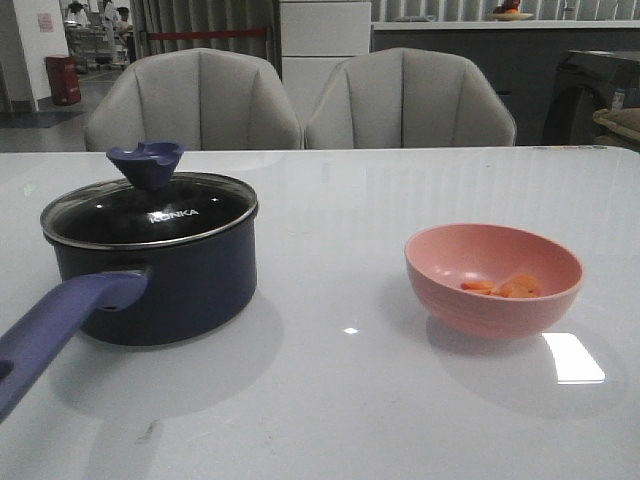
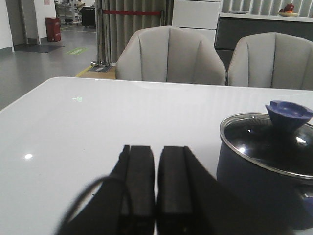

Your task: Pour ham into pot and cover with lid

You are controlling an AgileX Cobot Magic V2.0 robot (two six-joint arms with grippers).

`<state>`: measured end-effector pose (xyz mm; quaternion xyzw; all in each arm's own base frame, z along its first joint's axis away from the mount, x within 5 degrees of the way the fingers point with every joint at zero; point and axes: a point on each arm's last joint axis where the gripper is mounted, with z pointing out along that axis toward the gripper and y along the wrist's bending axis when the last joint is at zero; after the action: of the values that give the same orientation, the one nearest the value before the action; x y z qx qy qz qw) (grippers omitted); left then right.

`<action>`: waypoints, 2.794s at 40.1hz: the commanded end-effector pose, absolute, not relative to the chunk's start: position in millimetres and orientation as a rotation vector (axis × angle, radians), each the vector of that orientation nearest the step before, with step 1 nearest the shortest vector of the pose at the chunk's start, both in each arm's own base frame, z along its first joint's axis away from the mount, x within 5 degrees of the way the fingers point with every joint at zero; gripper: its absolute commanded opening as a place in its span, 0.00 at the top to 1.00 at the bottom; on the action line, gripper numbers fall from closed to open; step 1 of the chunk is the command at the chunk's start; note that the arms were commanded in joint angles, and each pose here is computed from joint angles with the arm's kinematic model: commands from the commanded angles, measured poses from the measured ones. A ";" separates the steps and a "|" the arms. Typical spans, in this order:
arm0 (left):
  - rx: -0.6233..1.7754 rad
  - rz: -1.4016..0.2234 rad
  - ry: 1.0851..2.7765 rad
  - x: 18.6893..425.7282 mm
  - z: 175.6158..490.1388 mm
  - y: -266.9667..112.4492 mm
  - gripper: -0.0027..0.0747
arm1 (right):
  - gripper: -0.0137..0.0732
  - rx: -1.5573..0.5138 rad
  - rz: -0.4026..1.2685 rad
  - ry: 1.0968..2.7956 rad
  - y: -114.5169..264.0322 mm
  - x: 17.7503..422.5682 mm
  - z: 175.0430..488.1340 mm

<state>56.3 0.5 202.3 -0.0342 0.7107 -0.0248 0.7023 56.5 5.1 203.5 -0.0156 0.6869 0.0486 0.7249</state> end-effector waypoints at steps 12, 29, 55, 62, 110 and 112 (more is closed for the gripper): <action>-0.081 -0.055 1.228 49.6 232.6 2.3 0.82 | 0.68 -0.038 0.095 1.423 4.4 54.7 208.6; -0.076 -0.070 1.590 71.4 302.4 -0.1 0.82 | 0.68 -0.038 0.095 1.423 4.4 54.7 208.6; -0.009 -0.122 1.740 85.2 300.9 -6.8 0.70 | 0.68 -0.038 0.095 1.423 4.4 54.7 208.6; -0.008 -0.122 1.782 86.4 298.3 -7.0 0.32 | 0.68 -0.038 0.095 1.423 4.4 54.7 208.6; 0.039 -0.261 2.310 220.9 359.0 -36.5 0.16 | 0.68 -0.038 0.095 1.423 4.4 54.7 208.6; 0.062 -0.281 2.326 230.1 358.0 -43.7 0.16 | 0.68 -0.038 0.095 1.423 4.4 54.7 208.6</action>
<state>216.3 -32.5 341.3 0.0137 0.9280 -0.0890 0.3615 56.5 5.1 203.5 -0.0156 0.6869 0.0486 0.7249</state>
